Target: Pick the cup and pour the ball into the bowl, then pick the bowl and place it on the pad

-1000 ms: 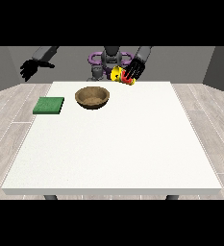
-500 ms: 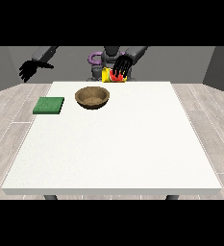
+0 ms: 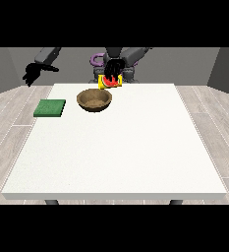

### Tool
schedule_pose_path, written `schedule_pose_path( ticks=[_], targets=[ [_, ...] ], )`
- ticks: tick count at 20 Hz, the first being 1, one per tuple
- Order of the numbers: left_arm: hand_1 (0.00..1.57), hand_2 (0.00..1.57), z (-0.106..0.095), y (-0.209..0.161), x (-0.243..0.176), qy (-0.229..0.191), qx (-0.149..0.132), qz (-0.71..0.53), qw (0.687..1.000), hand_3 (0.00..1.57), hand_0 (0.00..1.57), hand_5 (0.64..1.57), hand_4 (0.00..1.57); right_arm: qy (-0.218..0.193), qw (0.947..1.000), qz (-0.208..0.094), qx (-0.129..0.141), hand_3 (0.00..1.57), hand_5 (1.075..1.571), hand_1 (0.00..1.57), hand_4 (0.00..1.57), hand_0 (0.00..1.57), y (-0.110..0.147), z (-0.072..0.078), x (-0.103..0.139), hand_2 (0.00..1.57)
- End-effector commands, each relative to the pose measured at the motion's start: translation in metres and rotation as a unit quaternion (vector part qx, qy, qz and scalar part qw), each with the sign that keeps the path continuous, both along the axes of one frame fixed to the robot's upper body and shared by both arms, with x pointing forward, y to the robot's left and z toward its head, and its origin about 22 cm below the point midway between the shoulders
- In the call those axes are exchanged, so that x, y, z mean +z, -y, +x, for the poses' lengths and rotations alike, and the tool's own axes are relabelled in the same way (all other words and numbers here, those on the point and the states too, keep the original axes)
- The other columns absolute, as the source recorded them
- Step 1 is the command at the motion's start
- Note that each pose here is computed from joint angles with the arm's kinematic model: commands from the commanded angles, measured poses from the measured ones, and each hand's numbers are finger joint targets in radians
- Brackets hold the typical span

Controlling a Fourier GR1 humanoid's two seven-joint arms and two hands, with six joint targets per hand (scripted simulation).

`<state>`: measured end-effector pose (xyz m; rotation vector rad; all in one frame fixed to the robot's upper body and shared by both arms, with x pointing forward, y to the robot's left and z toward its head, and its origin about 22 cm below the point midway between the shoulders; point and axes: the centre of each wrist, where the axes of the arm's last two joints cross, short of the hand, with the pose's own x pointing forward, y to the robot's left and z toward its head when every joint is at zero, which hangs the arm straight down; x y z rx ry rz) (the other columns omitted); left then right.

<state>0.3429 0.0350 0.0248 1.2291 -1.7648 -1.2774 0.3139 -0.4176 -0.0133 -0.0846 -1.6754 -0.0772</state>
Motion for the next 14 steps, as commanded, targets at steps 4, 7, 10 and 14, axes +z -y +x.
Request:
schedule_pose_path(
  ticks=[4, 7, 10, 14],
  targets=[
    [0.0, 1.57, -0.012, 0.006, -0.019, 0.022, -0.007, 0.098, 0.995, 1.57, 0.0, 1.547, 0.91, 0.01, 0.9993, 0.005, 0.037, 0.25, 1.525, 0.0, 0.0, 0.0, -0.029, 0.024, 0.01, 0.0],
    [0.0, 1.57, -0.018, 0.028, 0.011, 0.016, -0.049, 0.149, 0.987, 1.57, 0.0, 1.452, 1.16, 0.02, 0.9995, 0.015, 0.022, 0.22, 1.522, 0.0, 0.0, 0.0, -0.004, 0.022, 0.021, 0.0],
    [0.0, 1.57, -0.006, 0.023, 0.009, 0.044, -0.051, 0.202, 0.977, 1.57, 0.0, 1.395, 1.25, 0.043, 0.999, 0.009, 0.012, 0.16, 1.516, 0.0, 0.0, 0.0, 0.008, 0.014, 0.022, 0.0],
    [0.77, 1.57, -0.002, 0.041, 0.035, 0.061, -0.055, 0.275, 0.958, 1.57, 0.77, 1.416, 1.2, 0.009, 0.9994, 0.017, 0.029, 0.24, 1.521, 0.0, 0.0, 0.0, -0.003, 0.009, 0.002, 0.0]
  ],
)
